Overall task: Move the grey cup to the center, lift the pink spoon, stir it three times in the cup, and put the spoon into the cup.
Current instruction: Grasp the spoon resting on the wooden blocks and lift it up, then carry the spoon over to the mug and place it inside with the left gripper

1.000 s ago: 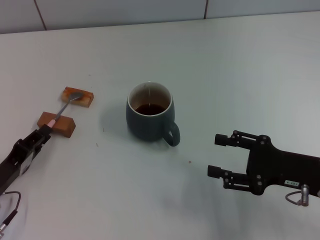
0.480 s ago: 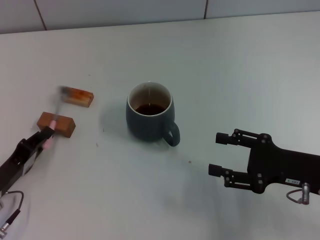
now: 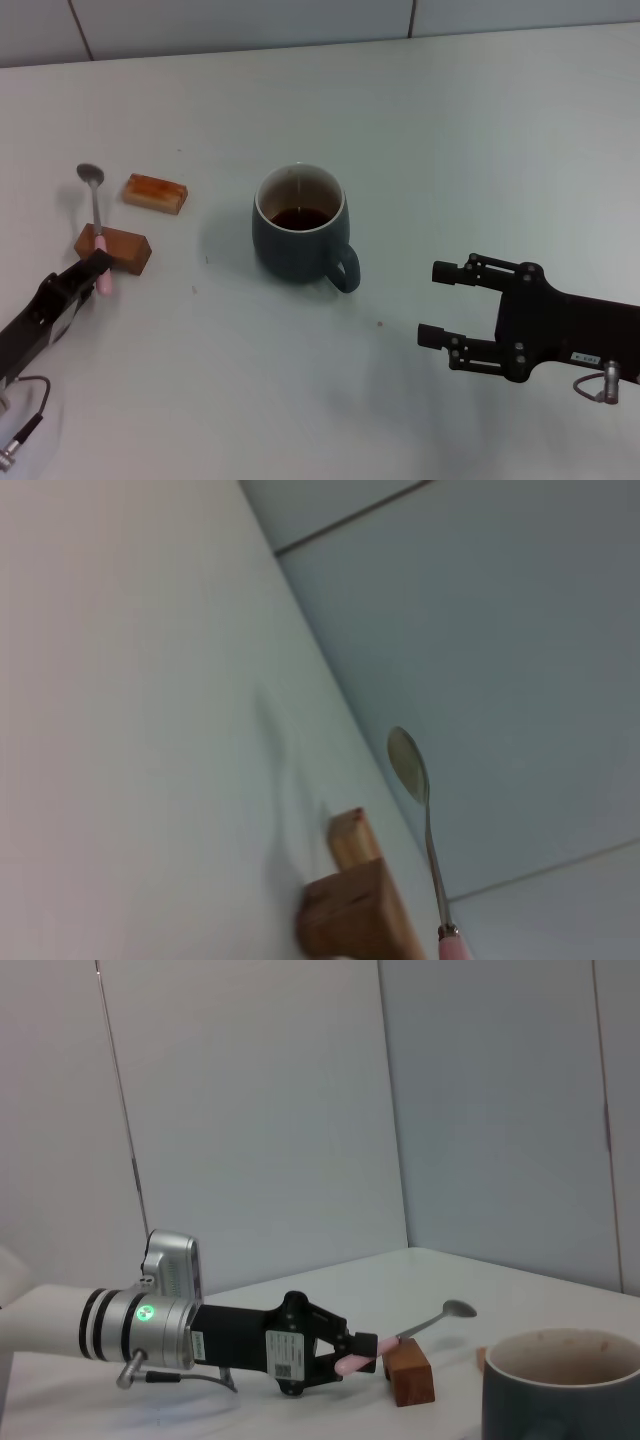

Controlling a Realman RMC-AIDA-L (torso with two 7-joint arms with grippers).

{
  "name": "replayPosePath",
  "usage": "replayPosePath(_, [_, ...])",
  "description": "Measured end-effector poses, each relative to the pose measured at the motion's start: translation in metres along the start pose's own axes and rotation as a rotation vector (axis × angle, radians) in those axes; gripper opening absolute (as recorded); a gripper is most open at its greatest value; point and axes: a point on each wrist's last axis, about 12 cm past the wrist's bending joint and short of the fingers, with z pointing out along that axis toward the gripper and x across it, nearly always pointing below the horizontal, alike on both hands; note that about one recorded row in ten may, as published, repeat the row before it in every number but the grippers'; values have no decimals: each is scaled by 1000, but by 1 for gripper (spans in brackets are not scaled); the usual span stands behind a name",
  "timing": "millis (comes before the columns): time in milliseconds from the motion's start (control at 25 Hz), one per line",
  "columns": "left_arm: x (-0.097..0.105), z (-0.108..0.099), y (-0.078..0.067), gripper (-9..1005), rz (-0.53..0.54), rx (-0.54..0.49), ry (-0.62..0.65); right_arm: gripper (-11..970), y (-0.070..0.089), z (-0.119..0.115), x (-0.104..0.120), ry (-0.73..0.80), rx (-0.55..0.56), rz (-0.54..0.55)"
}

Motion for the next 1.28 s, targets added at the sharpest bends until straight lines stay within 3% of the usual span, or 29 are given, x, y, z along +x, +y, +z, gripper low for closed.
replayPosePath(160, [-14, 7, -13, 124, 92, 88, 45, 744, -2, 1, -1, 4, 2, -4])
replayPosePath(320, [-21, 11, -18, 127, 138, 112, 69, 744, -2, 2, 0, 9, 7, -3])
replayPosePath(400, [-40, 18, -26, 128, 247, 125, 136, 744, -2, 2, 0, 9, 8, -2])
replayPosePath(440, [-63, 23, -35, 129, 359, 111, 207, 744, -2, 1, 1, 10, 10, 0])
replayPosePath(520, [-70, 26, -39, 130, 395, 106, 230, 744, -1, 0, 1, 10, 11, 1])
replayPosePath(720, [-119, 37, -81, 133, 668, 66, 368, 743, 0, -2, 2, 2, 15, 1])
replayPosePath(800, [-134, 39, -104, 134, 768, 60, 402, 743, 1, -4, 2, -1, 22, -3])
replayPosePath(840, [-147, 40, -128, 135, 864, 57, 425, 743, 1, -6, 2, -2, 26, -7])
replayPosePath(880, [-147, 40, -128, 135, 864, 57, 425, 743, 1, -6, 2, -2, 26, -7])
replayPosePath(920, [-152, 40, -139, 136, 904, 59, 439, 743, 1, -6, 2, -2, 27, -6])
replayPosePath(1000, [-159, 41, -165, 137, 997, 70, 482, 743, 2, -7, 2, -3, 28, -5])
replayPosePath(1040, [-163, 43, -185, 138, 1070, 75, 522, 743, 2, -7, 2, -8, 26, -7])
replayPosePath(1080, [-163, 43, -185, 139, 1070, 75, 522, 743, 2, -7, 2, -8, 26, -7])
replayPosePath(1280, [-164, 52, -222, 142, 1200, 79, 611, 742, 4, -9, 1, -20, 23, -6])
